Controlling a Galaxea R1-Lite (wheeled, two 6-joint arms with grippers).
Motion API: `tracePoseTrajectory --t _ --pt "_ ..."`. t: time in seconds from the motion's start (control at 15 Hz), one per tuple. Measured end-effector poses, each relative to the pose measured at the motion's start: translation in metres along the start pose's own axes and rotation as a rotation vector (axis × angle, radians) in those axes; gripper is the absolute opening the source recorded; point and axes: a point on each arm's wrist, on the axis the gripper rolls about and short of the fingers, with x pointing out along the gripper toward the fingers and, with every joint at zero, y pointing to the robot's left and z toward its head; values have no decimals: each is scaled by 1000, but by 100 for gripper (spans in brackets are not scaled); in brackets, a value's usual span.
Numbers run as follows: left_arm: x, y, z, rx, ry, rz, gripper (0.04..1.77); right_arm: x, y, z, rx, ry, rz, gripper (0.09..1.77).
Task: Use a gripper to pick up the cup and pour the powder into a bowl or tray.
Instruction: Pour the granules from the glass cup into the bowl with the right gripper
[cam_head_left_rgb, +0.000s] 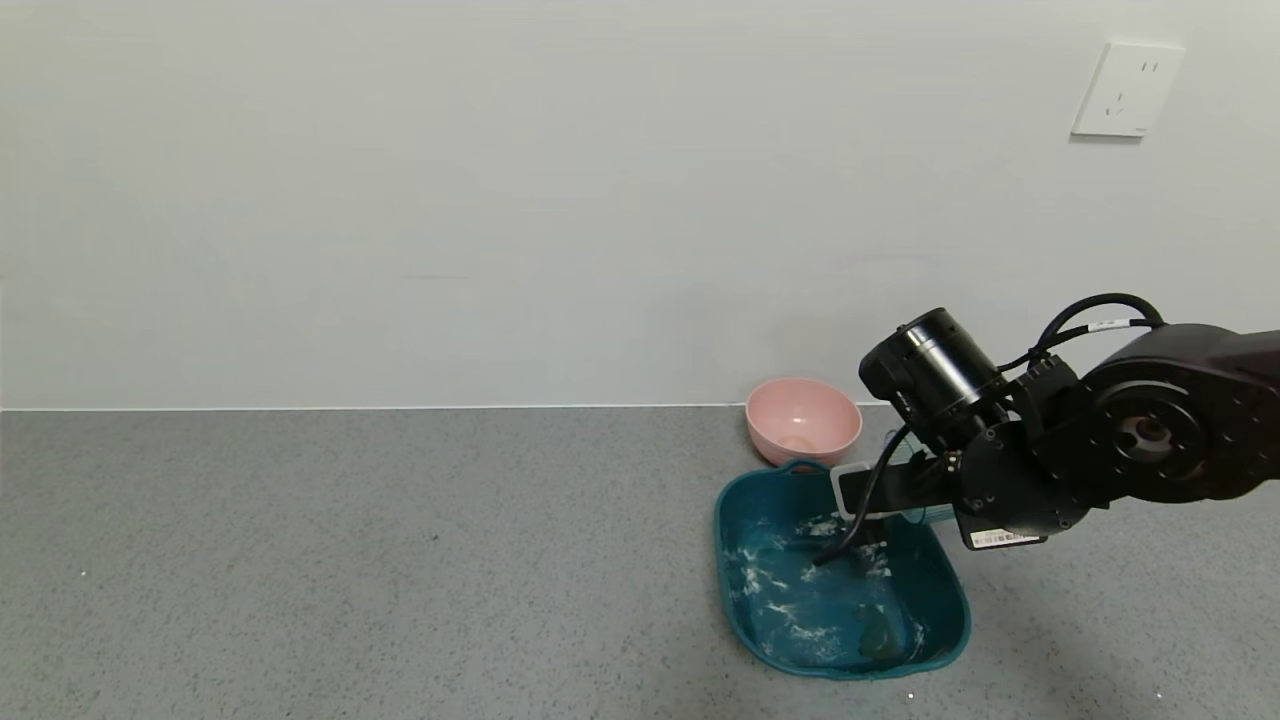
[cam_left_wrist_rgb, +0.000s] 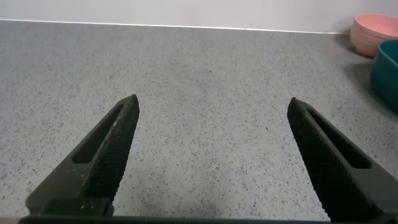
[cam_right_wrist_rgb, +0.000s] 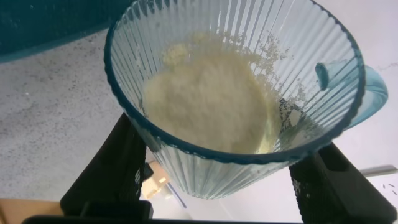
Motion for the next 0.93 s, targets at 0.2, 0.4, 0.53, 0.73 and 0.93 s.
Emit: tracePoseTrajectory --t 0.2,0.4,0.53,0.73,0.93 --pt "0 0 0 0 0 0 172 -1 0 6 -21 22 -17 134" --pt "0 0 0 0 0 0 172 -3 0 12 -45 42 -35 134" --pt "0 0 0 0 0 0 172 -2 0 16 -48 38 -36 134" --pt "0 0 0 0 0 0 172 -1 1 17 -56 40 -32 133" --pt "0 0 0 0 0 0 172 -3 2 19 -61 36 -33 133"
